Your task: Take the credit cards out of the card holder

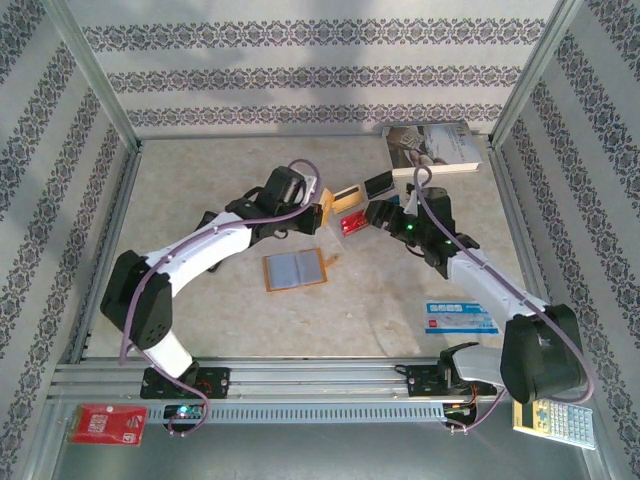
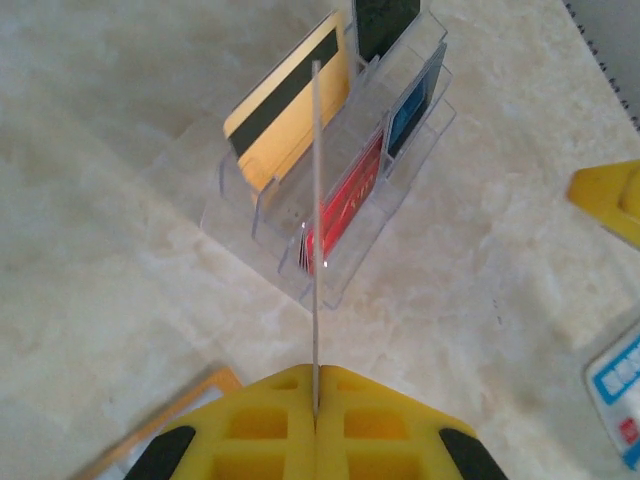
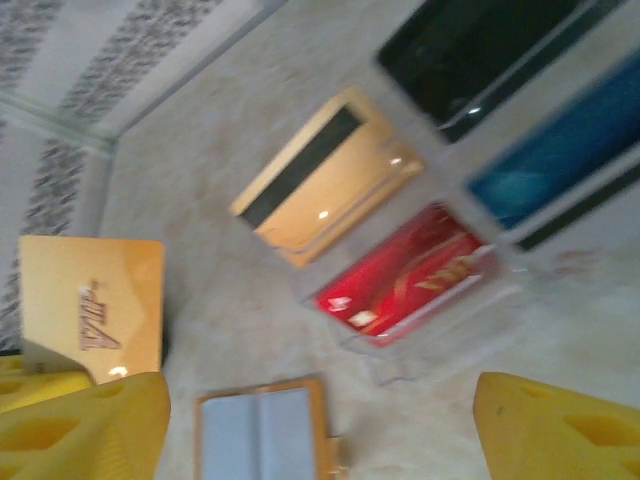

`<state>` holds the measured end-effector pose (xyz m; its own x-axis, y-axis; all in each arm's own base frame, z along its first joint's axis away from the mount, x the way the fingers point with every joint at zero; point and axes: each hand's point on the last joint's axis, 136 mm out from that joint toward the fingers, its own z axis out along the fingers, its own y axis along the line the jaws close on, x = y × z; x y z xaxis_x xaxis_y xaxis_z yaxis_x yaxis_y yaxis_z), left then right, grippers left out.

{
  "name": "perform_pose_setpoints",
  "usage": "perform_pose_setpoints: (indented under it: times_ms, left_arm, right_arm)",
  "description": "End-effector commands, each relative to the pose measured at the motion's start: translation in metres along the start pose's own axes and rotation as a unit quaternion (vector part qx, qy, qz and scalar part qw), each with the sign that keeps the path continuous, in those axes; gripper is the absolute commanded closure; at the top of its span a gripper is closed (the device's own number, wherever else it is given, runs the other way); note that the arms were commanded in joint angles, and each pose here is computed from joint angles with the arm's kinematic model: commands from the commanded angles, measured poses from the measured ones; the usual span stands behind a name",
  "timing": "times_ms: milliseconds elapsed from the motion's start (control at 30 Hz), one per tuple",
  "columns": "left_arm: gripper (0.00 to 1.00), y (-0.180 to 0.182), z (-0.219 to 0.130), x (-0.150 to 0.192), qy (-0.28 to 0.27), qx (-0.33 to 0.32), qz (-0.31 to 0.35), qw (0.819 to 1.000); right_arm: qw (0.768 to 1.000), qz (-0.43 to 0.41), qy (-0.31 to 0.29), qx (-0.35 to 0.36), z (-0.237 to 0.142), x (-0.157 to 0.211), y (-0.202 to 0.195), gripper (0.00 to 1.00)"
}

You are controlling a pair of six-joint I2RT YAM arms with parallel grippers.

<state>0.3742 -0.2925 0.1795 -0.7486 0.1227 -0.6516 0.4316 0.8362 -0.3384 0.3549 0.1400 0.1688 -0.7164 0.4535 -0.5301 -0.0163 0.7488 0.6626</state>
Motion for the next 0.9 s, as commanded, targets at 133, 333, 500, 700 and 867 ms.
perform_pose_setpoints:
  times_ms: [133,333,500,700,867]
  left_arm:
    - [1.0,-0.017,0.026,-0.021,0.01,0.012,0.144,0.989]
    - [1.0,-0.015,0.04,-0.031,0.037,0.006,0.269,0.963]
    - [1.0,-0.01,0.053,-0.033,0.065,0.002,0.348,0.935]
    - [1.0,0.002,0.067,-0.044,0.077,-0.007,0.395,0.915]
    - [1.0,0.008,0.07,-0.05,0.083,-0.003,0.407,0.91]
  right_arm:
    - [0.996,-0.024,-0.03,0.084,-0.027,-0.01,-0.041,0.1]
    - [0.996,-0.025,-0.027,0.083,-0.03,-0.006,-0.047,0.07]
    - [0.996,-0.025,-0.024,0.081,-0.03,-0.005,-0.051,0.06]
    - [0.997,-0.021,-0.025,0.074,-0.031,-0.009,-0.048,0.06]
    - [0.997,-0.016,-0.025,0.07,-0.03,-0.01,-0.047,0.05]
